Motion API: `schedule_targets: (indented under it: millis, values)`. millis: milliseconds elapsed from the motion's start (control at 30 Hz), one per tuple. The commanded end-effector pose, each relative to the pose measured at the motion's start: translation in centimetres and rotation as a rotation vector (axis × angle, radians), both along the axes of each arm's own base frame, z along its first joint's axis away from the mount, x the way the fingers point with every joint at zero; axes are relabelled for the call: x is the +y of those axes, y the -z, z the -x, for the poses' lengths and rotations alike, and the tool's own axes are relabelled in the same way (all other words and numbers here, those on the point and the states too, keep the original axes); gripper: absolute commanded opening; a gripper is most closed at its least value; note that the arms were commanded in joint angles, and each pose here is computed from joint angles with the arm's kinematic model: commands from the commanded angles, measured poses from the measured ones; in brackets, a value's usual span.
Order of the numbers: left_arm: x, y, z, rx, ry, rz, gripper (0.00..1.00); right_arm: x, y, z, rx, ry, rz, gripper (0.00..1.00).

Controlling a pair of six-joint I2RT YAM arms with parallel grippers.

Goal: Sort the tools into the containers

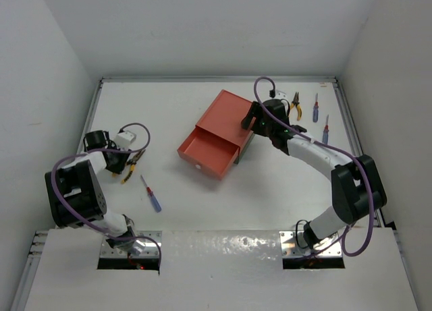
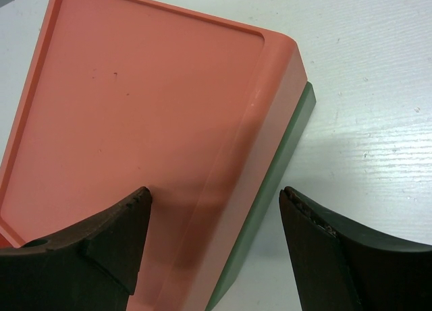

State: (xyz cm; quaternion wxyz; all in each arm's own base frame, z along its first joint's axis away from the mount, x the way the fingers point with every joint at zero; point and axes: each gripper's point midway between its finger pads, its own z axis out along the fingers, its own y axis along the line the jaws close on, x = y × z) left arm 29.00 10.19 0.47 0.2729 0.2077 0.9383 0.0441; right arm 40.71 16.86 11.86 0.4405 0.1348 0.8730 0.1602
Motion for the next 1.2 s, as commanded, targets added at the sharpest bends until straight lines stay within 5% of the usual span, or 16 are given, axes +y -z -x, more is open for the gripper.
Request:
schedule_targets:
  millis: [0, 200, 633, 1167]
  values:
    - [-2.0, 2.5, 2.4, 0.105, 0.095, 0.073, 0.31, -1.9, 2.3, 1.5, 0.077, 0.015, 0.084, 0.75]
    - [-3.3, 4.3, 4.3, 0.202, 0.148, 0.138, 0.0, -2.7, 2.5, 1.8, 0.08, 0.029, 0.091, 0.75]
    - [-3.9, -4.1, -1.1, -0.046, -0.061, 0.262, 0.0, -4.1, 3.0, 2.3, 0.082, 0.066, 0.077, 0.75]
    - [-4.2, -10.2, -3.9, -0.189, -0.051, 0.299, 0.0, -2.8, 1.2, 1.0, 0.033, 0.014, 0.044, 0.74]
